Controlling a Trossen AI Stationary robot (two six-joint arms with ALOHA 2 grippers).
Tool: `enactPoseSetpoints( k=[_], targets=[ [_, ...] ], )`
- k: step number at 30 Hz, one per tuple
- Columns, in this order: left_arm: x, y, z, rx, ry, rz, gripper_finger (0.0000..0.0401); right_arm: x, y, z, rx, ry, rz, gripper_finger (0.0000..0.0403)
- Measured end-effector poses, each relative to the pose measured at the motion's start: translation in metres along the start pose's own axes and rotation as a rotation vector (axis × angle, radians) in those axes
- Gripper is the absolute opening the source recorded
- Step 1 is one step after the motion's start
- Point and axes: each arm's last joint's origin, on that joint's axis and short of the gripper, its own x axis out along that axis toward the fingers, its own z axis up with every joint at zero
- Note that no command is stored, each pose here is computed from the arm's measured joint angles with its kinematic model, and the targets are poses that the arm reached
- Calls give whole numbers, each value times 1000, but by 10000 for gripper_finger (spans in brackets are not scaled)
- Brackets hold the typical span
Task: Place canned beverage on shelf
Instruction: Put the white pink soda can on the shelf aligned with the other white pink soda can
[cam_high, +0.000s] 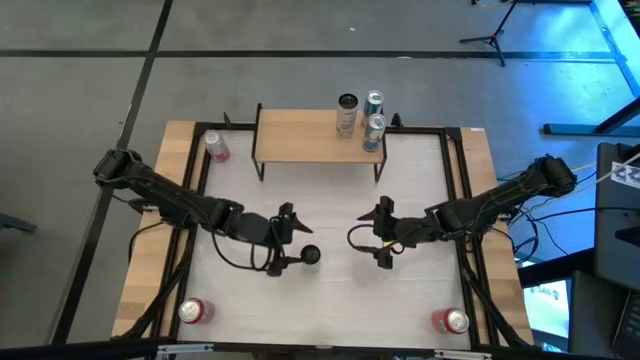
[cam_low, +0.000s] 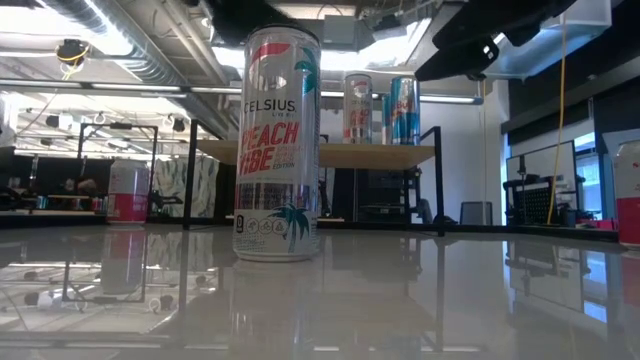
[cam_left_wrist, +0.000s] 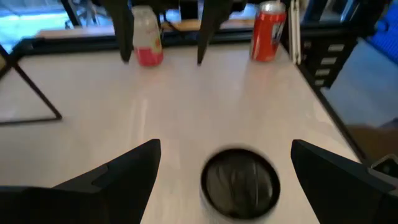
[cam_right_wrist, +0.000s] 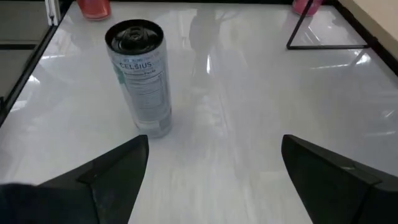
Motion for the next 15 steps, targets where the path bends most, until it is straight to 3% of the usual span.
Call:
enactPoseSetpoints(
  k=[15],
  targets=[
    [12,-5,-34,-33,-61,-36,350,10,2,-3,-5,11,-24,363]
  ],
)
